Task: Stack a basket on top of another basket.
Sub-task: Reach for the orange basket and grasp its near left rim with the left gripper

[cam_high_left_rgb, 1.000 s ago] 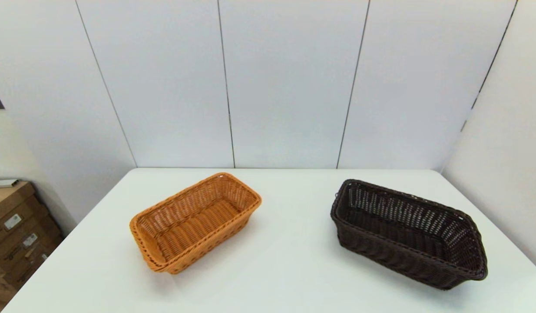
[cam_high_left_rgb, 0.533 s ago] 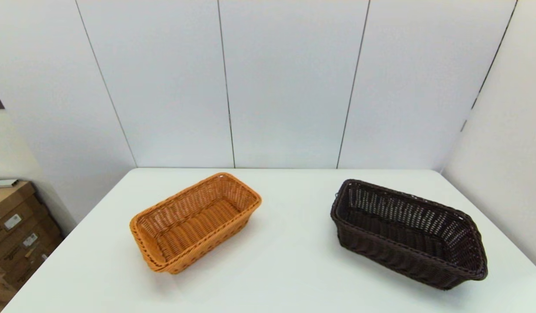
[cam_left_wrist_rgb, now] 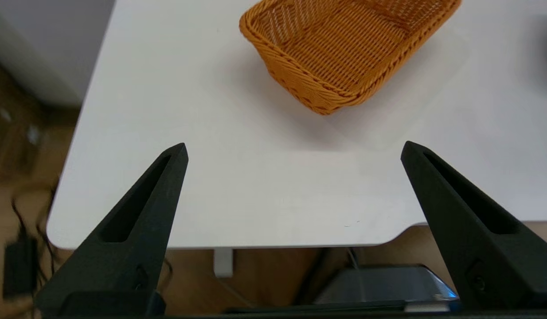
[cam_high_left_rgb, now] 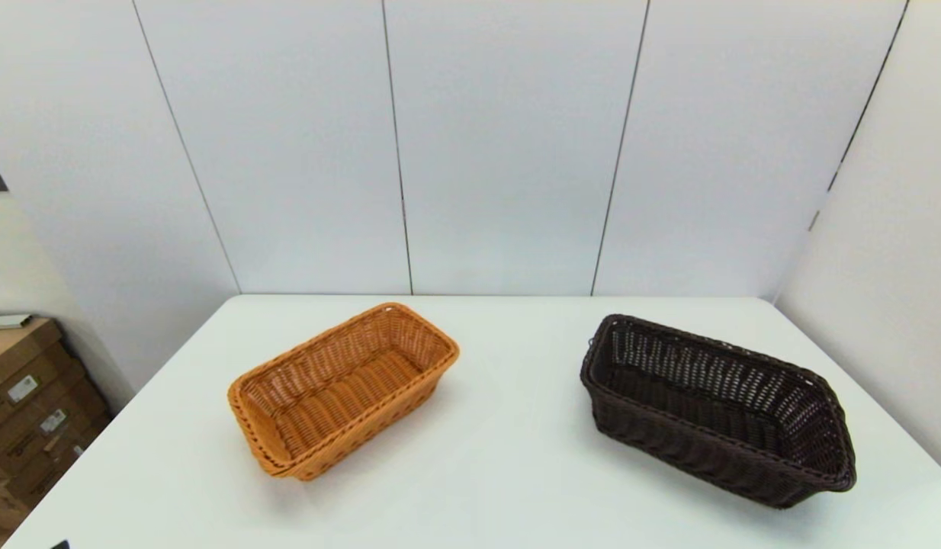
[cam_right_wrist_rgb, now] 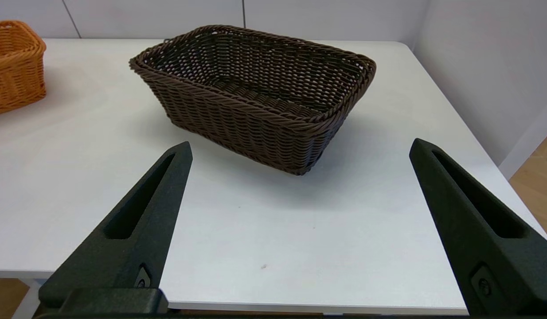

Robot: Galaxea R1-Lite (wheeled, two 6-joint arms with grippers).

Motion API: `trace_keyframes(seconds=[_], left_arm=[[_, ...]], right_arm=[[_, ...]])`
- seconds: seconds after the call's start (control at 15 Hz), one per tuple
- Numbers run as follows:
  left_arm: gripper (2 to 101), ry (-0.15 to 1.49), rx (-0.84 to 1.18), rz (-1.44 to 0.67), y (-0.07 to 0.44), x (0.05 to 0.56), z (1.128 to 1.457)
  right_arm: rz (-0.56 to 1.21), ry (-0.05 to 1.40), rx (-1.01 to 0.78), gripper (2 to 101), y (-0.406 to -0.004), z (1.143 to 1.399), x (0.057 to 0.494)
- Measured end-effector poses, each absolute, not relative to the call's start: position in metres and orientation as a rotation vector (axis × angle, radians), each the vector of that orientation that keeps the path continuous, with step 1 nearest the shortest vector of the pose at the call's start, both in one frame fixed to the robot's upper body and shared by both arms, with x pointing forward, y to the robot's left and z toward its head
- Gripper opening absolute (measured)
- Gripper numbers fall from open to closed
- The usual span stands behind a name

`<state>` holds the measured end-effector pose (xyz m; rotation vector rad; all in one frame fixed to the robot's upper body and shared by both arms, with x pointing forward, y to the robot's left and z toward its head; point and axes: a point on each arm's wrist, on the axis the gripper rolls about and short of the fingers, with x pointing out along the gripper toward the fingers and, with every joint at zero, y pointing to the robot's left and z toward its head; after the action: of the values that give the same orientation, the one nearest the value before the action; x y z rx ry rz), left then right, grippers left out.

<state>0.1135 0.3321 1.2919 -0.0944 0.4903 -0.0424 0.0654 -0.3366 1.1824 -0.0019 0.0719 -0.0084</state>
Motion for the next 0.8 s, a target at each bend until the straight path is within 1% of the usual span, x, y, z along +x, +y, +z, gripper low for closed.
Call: trace_keyframes(seconds=[0.2, 0.33, 0.4, 0.53, 0.8], left_arm=[[97.8, 0.675, -0.225, 0.023, 0.332, 0.171, 1.328], [97.8, 0.818, -0.327, 0.094, 0.331, 0.213, 1.339], [97.8, 0.891, -0.371, 0.142, 0.331, 0.233, 1.339], [97.8, 1.027, -0.452, 0.242, 0.331, 0.272, 1.331], [97.8, 1.221, -0.566, 0.41, 0.328, 0.332, 1.292]], right_arm=[[-0.008, 0.072, -0.002, 97.3, -0.337, 1.182, 0.065], [-0.008, 0.072, -0.002, 97.3, -0.337, 1.182, 0.065], [-0.008, 0.072, -0.002, 97.3, -0.337, 1.182, 0.065], [-0.008, 0.072, -0.002, 97.3, -0.337, 1.182, 0.065], [-0.007, 0.072, -0.002, 97.3, -0.337, 1.182, 0.065]])
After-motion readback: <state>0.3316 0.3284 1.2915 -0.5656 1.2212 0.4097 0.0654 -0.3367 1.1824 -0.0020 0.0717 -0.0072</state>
